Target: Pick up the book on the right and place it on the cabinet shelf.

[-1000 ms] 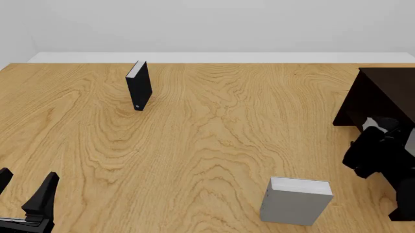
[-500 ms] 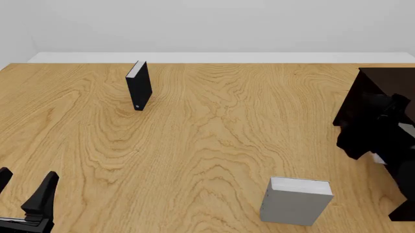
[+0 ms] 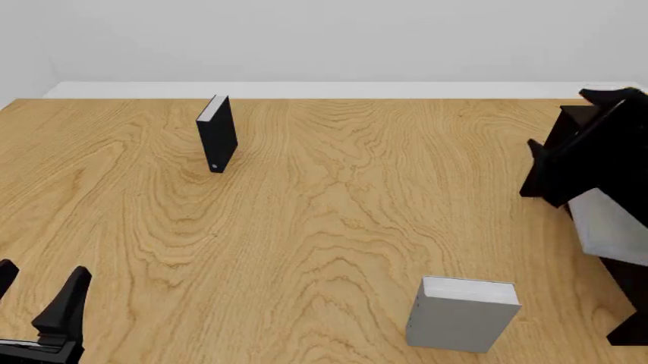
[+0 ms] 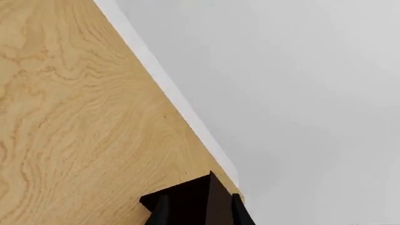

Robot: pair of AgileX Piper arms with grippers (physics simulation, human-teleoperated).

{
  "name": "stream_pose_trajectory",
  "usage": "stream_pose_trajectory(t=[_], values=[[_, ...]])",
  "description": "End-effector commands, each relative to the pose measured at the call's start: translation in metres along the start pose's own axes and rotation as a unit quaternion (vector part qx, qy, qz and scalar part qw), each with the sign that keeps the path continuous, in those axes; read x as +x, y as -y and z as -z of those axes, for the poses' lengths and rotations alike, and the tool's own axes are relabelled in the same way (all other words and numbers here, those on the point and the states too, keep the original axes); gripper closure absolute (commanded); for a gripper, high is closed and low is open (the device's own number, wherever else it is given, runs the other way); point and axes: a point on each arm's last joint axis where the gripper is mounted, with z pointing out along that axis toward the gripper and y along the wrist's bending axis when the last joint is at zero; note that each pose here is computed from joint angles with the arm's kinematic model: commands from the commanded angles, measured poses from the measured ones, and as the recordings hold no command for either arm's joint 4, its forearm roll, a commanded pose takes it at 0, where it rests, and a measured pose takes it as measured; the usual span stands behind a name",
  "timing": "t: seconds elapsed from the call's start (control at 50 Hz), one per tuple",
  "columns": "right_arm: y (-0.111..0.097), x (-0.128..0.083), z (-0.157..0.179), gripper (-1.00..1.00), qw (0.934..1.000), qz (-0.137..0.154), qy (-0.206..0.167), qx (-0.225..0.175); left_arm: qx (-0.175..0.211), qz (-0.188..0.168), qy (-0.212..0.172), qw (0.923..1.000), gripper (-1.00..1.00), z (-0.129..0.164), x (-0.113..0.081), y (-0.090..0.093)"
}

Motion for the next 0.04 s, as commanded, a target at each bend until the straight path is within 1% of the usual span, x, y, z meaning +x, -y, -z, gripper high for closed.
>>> stream_pose_trajectory(t=[0.02, 0.04], values=[[0.022, -0.0216, 0.0228, -1.0, 0.9968, -0.075, 0.027, 0.009, 0.003, -0.003, 0.003, 1.0, -1.0, 0.0001, -0.0004, 0.0003], [0.0218, -0.0237, 0.0244, -1.0, 0.9964, -0.079, 0.03, 0.005, 0.002, -0.003, 0.004, 1.0, -1.0, 0.0001, -0.0006, 0.0002]])
